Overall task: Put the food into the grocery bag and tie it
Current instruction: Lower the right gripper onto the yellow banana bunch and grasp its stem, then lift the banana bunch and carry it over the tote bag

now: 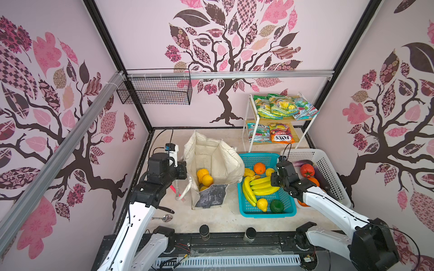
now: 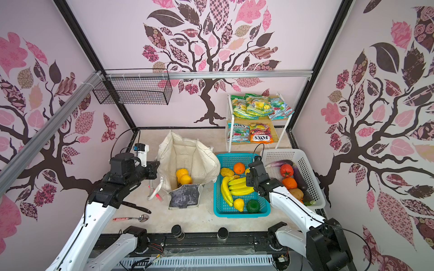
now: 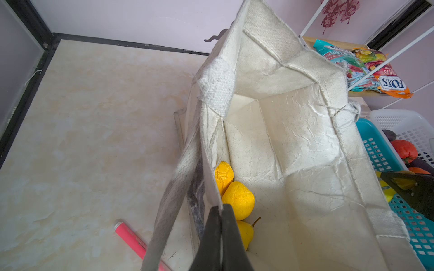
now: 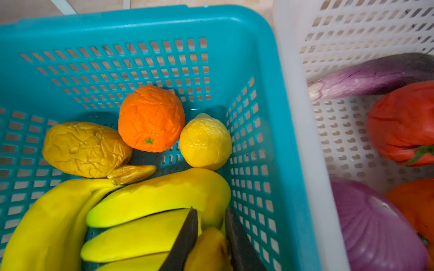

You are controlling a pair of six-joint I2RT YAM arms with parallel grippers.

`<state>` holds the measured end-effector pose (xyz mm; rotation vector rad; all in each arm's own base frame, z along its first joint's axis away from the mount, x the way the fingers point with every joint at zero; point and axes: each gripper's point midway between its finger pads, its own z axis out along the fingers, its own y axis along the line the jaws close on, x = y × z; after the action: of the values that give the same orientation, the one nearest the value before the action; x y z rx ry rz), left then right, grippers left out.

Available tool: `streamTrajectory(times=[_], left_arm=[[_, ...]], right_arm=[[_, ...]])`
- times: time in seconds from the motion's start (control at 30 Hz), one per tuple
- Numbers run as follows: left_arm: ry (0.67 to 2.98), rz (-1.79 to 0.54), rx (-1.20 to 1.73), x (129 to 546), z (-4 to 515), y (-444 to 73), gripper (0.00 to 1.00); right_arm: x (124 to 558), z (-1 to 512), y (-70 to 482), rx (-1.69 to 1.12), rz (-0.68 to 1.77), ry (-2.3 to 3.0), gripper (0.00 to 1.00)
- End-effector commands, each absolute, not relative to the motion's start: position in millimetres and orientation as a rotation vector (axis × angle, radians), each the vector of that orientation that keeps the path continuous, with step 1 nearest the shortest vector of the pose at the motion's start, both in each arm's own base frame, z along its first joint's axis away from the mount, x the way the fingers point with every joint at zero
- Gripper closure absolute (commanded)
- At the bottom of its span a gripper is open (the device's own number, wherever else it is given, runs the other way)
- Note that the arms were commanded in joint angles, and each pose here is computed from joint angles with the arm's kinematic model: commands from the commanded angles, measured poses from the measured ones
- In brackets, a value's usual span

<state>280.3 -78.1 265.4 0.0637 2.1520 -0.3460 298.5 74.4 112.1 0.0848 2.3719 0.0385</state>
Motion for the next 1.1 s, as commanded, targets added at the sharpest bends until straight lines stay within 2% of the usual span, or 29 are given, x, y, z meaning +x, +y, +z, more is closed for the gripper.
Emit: streamTrajectory(times=[0.0,0.53,1.07], left_arm=[[2.146,-0.349,0.074,276.7,265.8,-79.0,1.00],[2.150,-0.348,0.074,277.2,264.5,-79.1,1.00],[2.143,-0.348,0.073,276.7,266.5,-78.9,1.00]], right_arm=[[302.7,135.0,73.5,0.069,0.024,2.319,0.76],[307.8,200.3,70.5,0.085,0.024,2.177,0.83],[312.9,299.2,119.5,-0.026,0.283,2.004,0.86]])
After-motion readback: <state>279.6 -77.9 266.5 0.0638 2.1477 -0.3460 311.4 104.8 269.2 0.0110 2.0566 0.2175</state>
